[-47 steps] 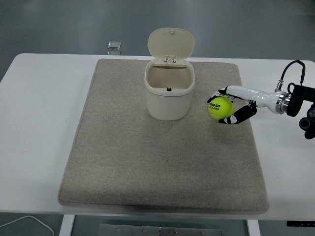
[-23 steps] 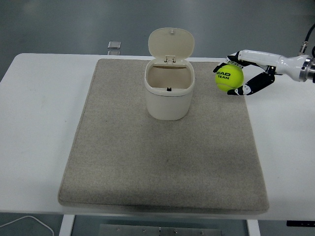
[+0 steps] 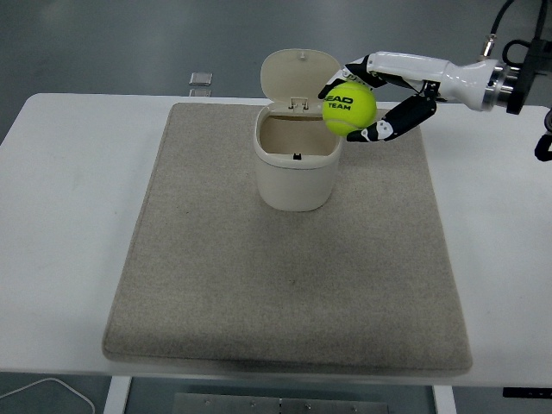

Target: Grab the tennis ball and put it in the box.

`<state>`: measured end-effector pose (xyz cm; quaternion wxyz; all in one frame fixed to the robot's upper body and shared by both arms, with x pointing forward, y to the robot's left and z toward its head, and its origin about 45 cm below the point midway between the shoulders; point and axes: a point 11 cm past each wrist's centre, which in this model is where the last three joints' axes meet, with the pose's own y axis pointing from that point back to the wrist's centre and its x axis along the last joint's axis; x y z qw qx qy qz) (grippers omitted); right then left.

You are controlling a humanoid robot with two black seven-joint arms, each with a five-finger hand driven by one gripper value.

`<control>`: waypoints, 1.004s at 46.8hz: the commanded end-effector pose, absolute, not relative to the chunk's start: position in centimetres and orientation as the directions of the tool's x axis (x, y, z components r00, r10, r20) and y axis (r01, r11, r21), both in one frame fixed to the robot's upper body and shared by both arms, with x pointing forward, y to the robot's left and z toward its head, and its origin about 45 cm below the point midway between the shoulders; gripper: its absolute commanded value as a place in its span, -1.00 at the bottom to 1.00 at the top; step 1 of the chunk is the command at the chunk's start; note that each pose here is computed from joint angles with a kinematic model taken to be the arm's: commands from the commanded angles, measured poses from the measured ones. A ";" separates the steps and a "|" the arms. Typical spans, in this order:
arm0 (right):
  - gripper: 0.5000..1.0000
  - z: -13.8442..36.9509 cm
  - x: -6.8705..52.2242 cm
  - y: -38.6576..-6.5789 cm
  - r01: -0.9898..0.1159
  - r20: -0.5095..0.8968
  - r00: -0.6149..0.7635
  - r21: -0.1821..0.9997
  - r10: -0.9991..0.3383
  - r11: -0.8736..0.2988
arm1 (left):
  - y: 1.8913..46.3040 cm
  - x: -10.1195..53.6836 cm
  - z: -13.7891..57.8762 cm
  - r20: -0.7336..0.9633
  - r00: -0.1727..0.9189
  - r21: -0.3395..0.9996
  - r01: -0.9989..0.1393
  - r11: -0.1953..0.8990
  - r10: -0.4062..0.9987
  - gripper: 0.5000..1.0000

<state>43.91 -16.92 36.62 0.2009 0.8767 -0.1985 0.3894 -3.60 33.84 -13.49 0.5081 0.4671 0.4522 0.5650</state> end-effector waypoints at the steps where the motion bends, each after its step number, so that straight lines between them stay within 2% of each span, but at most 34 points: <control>1: -1.00 36.4 43.9 -15.9 -0.494 0.760 0.622 0.194 -0.188 -0.848 | 33.8 -3.7 -13.5 0.068 -0.048 0.986 -0.151 -0.075 0.996 0.97; 17: -1.00 35.0 44.5 -13.4 -0.503 0.750 0.631 0.204 -0.196 -0.840 | 33.8 -3.7 -13.5 0.068 -0.047 0.986 -0.151 -0.075 0.997 0.97; 22: -0.63 34.8 44.7 -12.8 -0.519 0.759 0.618 0.198 -0.205 -0.831 | 33.8 -3.7 -13.5 0.068 -0.048 0.986 -0.151 -0.075 0.996 0.97; 26: -0.49 34.6 45.1 -13.0 -0.535 0.758 0.617 0.209 -0.210 -0.819 | 33.8 -3.7 -13.5 0.068 -0.047 0.986 -0.151 -0.075 0.997 0.97; 31: -0.18 34.4 45.1 -12.9 -0.541 0.758 0.616 0.212 -0.212 -0.814 | 33.8 -3.6 -13.5 0.068 -0.046 0.986 -0.152 -0.075 0.997 0.97; 37: 0.02 34.1 45.0 -12.7 -0.538 0.756 0.621 0.220 -0.207 -0.814 | 33.8 -3.6 -13.5 0.068 -0.048 0.985 -0.152 -0.075 0.997 0.97; 42: 0.05 33.5 44.8 -12.6 -0.533 0.748 0.631 0.226 -0.205 -0.815 | 33.8 -3.6 -13.5 0.068 -0.046 0.986 -0.152 -0.075 0.997 0.97; 47: 0.26 33.3 44.8 -12.6 -0.532 0.747 0.633 0.230 -0.203 -0.815 | 33.8 -3.6 -13.5 0.068 -0.048 0.985 -0.152 -0.075 0.997 0.97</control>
